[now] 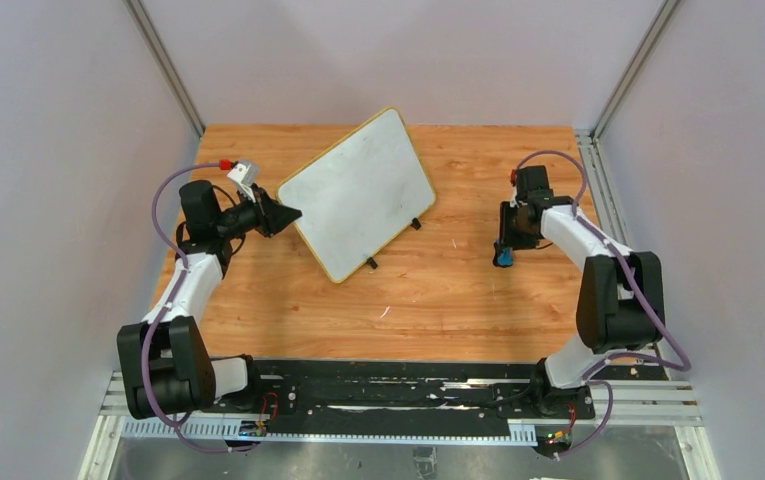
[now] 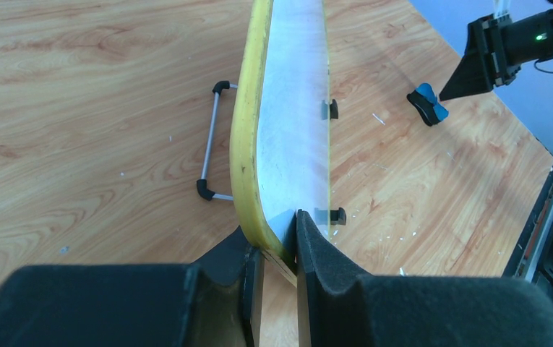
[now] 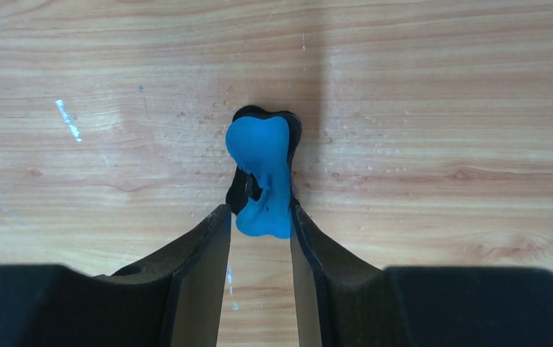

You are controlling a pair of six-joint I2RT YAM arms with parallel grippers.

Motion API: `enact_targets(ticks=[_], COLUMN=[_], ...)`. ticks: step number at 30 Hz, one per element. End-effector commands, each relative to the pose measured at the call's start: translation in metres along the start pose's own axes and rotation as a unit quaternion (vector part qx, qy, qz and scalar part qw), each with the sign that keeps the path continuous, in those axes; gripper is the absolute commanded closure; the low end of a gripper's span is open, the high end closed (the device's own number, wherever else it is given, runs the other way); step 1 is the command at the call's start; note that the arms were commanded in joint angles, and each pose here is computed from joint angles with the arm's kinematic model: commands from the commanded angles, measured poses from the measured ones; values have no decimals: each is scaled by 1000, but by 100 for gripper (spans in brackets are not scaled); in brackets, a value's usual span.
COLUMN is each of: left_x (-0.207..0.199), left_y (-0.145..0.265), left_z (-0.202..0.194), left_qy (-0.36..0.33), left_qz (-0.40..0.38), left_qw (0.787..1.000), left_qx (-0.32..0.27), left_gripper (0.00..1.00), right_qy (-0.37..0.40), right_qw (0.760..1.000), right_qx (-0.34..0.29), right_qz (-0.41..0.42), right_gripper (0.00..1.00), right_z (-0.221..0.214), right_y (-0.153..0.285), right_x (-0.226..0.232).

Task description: Erase the whiteboard

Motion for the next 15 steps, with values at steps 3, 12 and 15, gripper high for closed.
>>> enact_targets(ticks=[3,12,15], left_x=[18,18,18], left_y=[-1,-1,-1], left_z=[-19,-19,-19], left_qy=[-52,-52,-52], left_qz=[36,35,34], left_qw=[998,998,998], left_qx=[30,30,30], left_gripper=[79,57,57], right_qy=[-15,-29,-41], right_qw=[999,989,983], right_qx=[-45,-147,-178], right_qz=[-13,9,13], right_gripper=[63,38,39], right_z=[8,17,19], right_y=[33,59,66], right_x=[-10,-10,-11])
Point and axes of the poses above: each gripper's point midway between its finger pads, its own y axis back along the fingers, its own x axis along the line the jaws close on, z = x × y, the point moved 2 cm from there along y, back along the fingers, and after that the axes turned 10 degrees about -y, right-handed, at the moved point
